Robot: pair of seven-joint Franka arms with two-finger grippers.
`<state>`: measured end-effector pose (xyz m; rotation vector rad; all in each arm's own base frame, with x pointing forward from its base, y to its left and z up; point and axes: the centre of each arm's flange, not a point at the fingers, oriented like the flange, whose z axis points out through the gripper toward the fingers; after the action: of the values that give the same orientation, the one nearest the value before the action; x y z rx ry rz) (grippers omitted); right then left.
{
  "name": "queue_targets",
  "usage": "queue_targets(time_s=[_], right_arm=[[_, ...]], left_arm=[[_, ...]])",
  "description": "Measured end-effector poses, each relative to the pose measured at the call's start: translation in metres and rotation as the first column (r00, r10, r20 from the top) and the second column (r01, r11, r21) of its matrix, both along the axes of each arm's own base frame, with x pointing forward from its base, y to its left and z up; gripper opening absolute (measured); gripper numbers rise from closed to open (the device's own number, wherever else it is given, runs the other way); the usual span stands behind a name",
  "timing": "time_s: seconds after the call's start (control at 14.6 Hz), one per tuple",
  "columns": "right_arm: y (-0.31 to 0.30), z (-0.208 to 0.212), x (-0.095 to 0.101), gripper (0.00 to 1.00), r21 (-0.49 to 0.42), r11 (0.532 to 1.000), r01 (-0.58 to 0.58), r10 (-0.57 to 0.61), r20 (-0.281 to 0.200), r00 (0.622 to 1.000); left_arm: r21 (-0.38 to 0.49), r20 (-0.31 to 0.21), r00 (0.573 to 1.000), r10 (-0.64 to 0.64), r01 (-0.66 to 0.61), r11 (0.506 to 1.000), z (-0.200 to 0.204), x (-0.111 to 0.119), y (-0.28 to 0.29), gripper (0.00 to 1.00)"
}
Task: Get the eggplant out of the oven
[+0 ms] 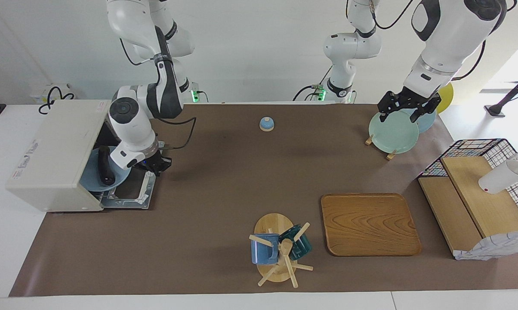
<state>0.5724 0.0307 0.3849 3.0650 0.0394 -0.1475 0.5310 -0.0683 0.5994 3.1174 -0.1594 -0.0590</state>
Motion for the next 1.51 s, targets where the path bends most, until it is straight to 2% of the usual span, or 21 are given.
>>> queue_targets(time_s=[0.14, 0.27, 0.34, 0.41, 0.55, 0.75, 0.82, 0.89, 0.96, 1.03, 1.16, 1.3, 1.51], right_arm=[[-0.015, 0.024, 0.0, 0.29, 0.001, 1.0, 0.0, 0.0, -0.011, 1.0], [-0.043, 0.024, -0.002, 0.47, 0.008, 1.0, -0.019, 0.019, -0.023, 1.0], [-0.055, 0.019, -0.005, 0.47, 0.012, 1.0, -0.027, 0.027, -0.032, 0.999], [-0.062, 0.013, -0.007, 0.52, 0.015, 0.999, -0.033, 0.034, -0.034, 0.999], [-0.064, -0.003, -0.012, 0.54, 0.017, 0.998, -0.063, 0.064, -0.023, 0.998], [-0.067, -0.021, -0.021, 0.5, 0.015, 0.992, -0.125, 0.125, -0.024, 0.992], [-0.069, -0.025, -0.025, 0.45, 0.015, 0.991, -0.136, 0.136, -0.022, 0.99], [-0.07, -0.027, -0.027, 0.33, 0.015, 0.99, -0.14, 0.141, -0.02, 0.99], [-0.07, -0.028, -0.03, 0.33, 0.011, 0.989, -0.147, 0.147, -0.022, 0.989], [-0.07, -0.027, -0.031, 0.28, -0.004, 0.987, -0.163, 0.163, -0.026, 0.986], [-0.066, -0.022, -0.031, 0.06, -0.039, 0.979, -0.2, 0.199, -0.029, 0.98], [-0.046, -0.011, -0.031, 0.04, -0.049, 0.971, -0.235, 0.234, -0.028, 0.972], [0.038, 0.011, -0.028, 0.03, -0.073, 0.974, -0.215, 0.214, -0.023, 0.977]], left_arm=[[0.0, 0.0, 1.0, 0.0, 0.0, 1.0, 0.0, 0.0, 0.0, 1.0], [0.0, 0.0, 1.0, 0.0, 0.0, 1.0, 0.0, 0.0, 0.0, 1.0], [0.0, 0.0, 1.0, 0.0, 0.0, 1.0, 0.0, 0.0, 0.0, 1.0], [0.0, 0.0, 1.0, 0.0, 0.0, 1.0, 0.0, 0.0, 0.0, 1.0], [0.0, 0.0, 1.0, 0.0, 0.0, 1.0, 0.0, 0.0, 0.0, 1.0], [0.0, 0.0, 1.0, 0.0, 0.0, 1.0, 0.0, 0.0, 0.0, 1.0], [0.0, 0.0, 1.0, 0.0, 0.0, 1.0, 0.0, 0.0, 0.0, 1.0], [0.0, 0.0, 1.0, 0.0, 0.0, 1.0, 0.0, 0.0, 0.0, 1.0], [0.0, 0.0, 1.0, 0.0, 0.0, 1.0, 0.0, 0.0, 0.0, 1.0], [0.0, 0.0, 1.0, 0.0, 0.0, 1.0, 0.0, 0.0, 0.0, 1.0], [0.0, 0.0, 1.0, 0.0, 0.0, 1.0, 0.0, 0.0, 0.0, 1.0], [0.0, 0.0, 1.0, 0.0, 0.0, 1.0, 0.0, 0.0, 0.0, 1.0], [0.0, 0.0, 1.0, 0.0, 0.0, 1.0, 0.0, 0.0, 0.0, 1.0]])
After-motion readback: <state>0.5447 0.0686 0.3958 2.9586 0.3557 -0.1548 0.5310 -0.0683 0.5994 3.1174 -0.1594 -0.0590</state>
